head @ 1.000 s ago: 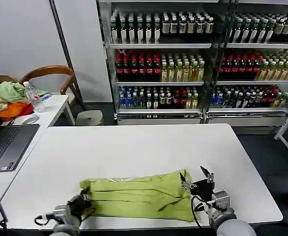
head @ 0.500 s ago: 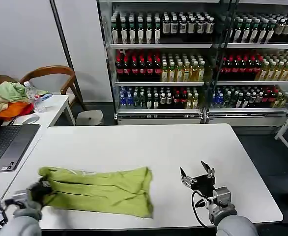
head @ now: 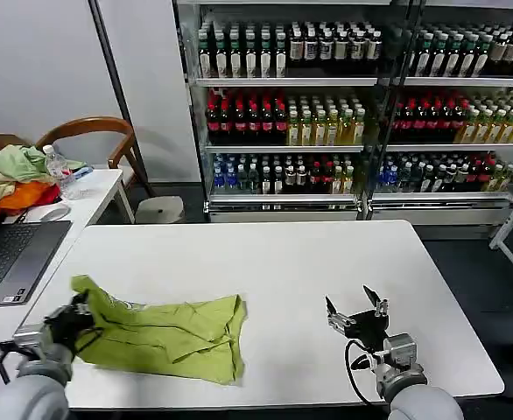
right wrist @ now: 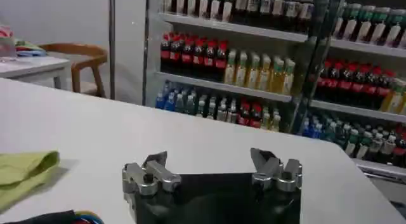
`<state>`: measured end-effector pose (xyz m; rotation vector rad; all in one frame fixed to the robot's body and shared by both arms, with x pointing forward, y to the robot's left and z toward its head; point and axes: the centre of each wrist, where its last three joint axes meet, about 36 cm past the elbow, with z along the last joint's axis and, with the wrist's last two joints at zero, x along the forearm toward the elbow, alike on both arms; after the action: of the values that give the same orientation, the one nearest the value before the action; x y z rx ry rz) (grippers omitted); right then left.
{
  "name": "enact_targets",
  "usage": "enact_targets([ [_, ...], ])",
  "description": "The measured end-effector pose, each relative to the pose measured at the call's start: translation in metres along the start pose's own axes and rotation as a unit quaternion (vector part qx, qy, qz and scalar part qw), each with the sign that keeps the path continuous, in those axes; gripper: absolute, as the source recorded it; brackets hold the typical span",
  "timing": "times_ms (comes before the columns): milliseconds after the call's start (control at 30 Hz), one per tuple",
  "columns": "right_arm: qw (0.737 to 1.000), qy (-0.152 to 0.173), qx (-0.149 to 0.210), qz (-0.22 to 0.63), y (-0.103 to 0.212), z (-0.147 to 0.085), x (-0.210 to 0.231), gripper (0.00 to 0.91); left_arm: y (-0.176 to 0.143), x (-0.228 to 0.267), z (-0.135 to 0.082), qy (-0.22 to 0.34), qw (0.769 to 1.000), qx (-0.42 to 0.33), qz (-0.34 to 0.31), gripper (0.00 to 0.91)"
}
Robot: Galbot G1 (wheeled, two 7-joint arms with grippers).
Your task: Fold and organize the clothes.
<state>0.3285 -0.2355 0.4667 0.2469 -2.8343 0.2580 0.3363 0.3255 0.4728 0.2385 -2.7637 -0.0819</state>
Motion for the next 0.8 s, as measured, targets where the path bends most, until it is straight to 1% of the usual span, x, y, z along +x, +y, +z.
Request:
enact_targets([
  [233,1.000,0.001,0.001,0.007,-0.003,0.001,0.001,0.907,-0.049,0.010,0.015,0.001,0.998,0.002,0.070,0.040],
  [367,1.000,0.001,0.001,0.010,-0.004,0.001,0.001,0.907,-0.072,0.014,0.022,0.003,0.995,0.000,0.101,0.050],
  [400,1.000,0.000,0.001,0.011,-0.004,0.001,0.001,0.907,-0.078,0.015,0.024,0.004,0.994,0.000,0.109,0.040],
  [467,1.000,0.000,0.002,0.014,-0.006,0.001,0.000,0.907,-0.086,0.015,0.027,0.006,0.992,0.001,0.123,0.050],
  [667,1.000,0.001,0.004,0.015,-0.006,0.001,-0.002,0.907,-0.110,0.018,0.033,0.009,0.987,0.012,0.161,0.040],
  [800,1.000,0.001,0.005,0.015,-0.006,0.002,-0.002,0.907,-0.121,0.018,0.038,0.008,0.985,0.013,0.174,0.050],
])
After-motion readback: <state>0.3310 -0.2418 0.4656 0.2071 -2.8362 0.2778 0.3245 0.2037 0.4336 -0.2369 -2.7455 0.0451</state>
